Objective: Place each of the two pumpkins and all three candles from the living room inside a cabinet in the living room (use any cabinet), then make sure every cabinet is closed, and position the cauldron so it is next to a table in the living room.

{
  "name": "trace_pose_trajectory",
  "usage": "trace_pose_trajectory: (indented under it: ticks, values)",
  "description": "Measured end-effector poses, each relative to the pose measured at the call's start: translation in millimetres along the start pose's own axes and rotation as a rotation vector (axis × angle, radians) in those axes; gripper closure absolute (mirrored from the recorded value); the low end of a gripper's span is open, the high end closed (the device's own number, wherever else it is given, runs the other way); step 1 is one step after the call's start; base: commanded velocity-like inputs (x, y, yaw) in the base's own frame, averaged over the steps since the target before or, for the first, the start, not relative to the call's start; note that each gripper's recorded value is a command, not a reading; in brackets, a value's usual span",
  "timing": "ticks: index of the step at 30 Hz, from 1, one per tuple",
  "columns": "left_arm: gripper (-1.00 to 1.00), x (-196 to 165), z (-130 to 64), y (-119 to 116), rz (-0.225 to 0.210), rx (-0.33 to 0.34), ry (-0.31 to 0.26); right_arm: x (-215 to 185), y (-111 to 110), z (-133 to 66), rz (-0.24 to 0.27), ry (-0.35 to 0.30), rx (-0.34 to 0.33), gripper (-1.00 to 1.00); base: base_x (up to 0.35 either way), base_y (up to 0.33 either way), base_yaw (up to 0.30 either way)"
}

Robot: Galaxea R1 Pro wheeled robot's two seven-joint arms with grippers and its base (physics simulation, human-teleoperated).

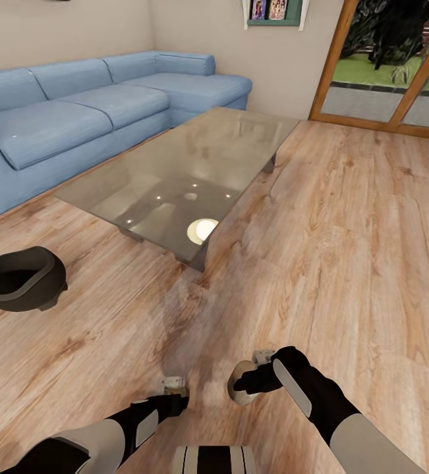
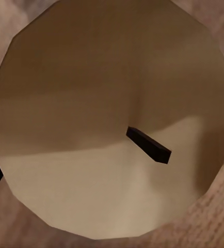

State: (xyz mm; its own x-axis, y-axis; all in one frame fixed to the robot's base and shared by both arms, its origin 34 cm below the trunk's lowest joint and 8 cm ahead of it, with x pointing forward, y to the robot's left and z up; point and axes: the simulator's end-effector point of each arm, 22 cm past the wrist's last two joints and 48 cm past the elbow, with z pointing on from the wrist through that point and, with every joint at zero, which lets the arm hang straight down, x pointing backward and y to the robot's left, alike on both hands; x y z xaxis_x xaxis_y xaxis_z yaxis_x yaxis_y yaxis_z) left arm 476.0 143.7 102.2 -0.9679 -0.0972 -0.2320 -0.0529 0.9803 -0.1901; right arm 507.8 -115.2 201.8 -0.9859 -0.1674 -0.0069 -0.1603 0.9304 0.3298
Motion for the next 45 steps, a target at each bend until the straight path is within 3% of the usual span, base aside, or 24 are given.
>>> trace_pose_trajectory:
  ticks: [4, 23, 45]
  values:
    - [1.0, 0, 0.0, 0, 0.0, 0.0, 0.0, 0, 0, 0.2, -0.002, 0.0, 0.001, 1.0, 0.0, 0.0, 0.0]
    - [1.0, -35, -24.7, -11, 0.014, 0.011, -0.074, -20, 6, -33.2, -0.026, -0.071, 0.022, 1.0, 0.0, 0.0, -0.003]
    - [1.0, -74, -59.3, -22, 0.033, 0.021, -0.159, -40, 14, -76.7, -0.048, -0.155, 0.042, 1.0, 0.0, 0.0, -0.191]
